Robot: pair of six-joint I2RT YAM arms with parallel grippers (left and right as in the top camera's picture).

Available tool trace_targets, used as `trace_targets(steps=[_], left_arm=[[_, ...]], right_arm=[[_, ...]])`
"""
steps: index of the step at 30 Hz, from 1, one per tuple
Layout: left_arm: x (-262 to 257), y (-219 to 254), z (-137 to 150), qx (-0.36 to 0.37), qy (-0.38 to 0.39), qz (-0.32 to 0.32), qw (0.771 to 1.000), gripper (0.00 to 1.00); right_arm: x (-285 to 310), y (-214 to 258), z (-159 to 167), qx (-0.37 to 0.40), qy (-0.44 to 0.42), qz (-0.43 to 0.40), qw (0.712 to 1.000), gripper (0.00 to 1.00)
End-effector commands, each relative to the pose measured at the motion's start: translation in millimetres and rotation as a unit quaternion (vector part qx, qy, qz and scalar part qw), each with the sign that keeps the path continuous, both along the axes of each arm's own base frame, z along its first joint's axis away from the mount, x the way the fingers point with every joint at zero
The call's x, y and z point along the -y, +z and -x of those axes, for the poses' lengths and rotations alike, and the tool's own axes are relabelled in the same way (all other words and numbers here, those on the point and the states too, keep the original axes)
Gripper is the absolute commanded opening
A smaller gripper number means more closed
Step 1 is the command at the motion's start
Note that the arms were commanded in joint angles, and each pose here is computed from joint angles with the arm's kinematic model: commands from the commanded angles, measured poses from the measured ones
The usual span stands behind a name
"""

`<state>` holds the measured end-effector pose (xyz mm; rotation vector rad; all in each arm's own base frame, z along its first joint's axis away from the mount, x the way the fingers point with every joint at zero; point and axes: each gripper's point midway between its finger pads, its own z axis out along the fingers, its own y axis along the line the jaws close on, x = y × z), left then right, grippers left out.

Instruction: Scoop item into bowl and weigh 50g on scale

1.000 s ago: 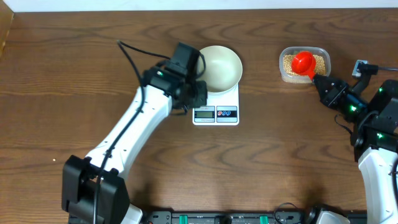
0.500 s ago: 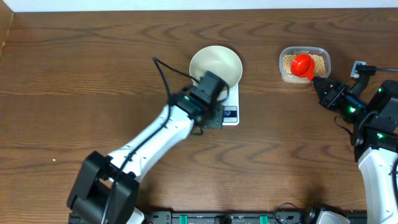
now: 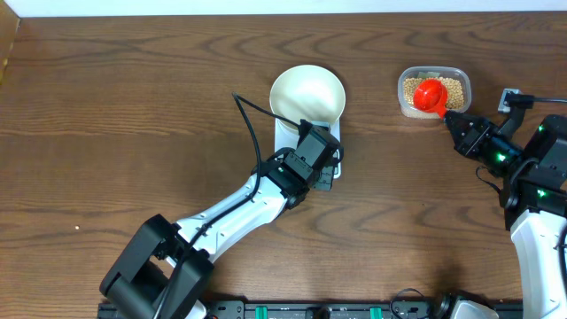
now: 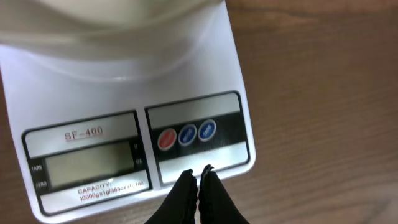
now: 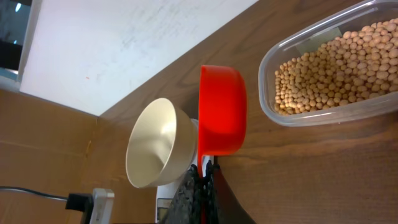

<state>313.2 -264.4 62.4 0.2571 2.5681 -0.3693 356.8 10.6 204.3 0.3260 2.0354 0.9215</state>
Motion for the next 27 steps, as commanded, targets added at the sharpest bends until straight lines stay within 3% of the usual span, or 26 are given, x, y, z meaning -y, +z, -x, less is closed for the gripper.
trace_targets(steps=[1,11,27], left_arm=[[-10,-16,-7,0.005,0.019,-0.026,0.999,0.07],[-10,-39,-17,0.008,0.012,-0.041,0.999,0.07],[-22,-39,-29,0.018,0.008,-0.052,0.998,0.07]], right_arm=[[0,12,0,0.020,0.007,0.009,1.000,0.01],[0,10,1,0.017,0.007,0.009,1.000,0.01],[-1,7,3,0.008,0.008,0.006,1.000,0.01]])
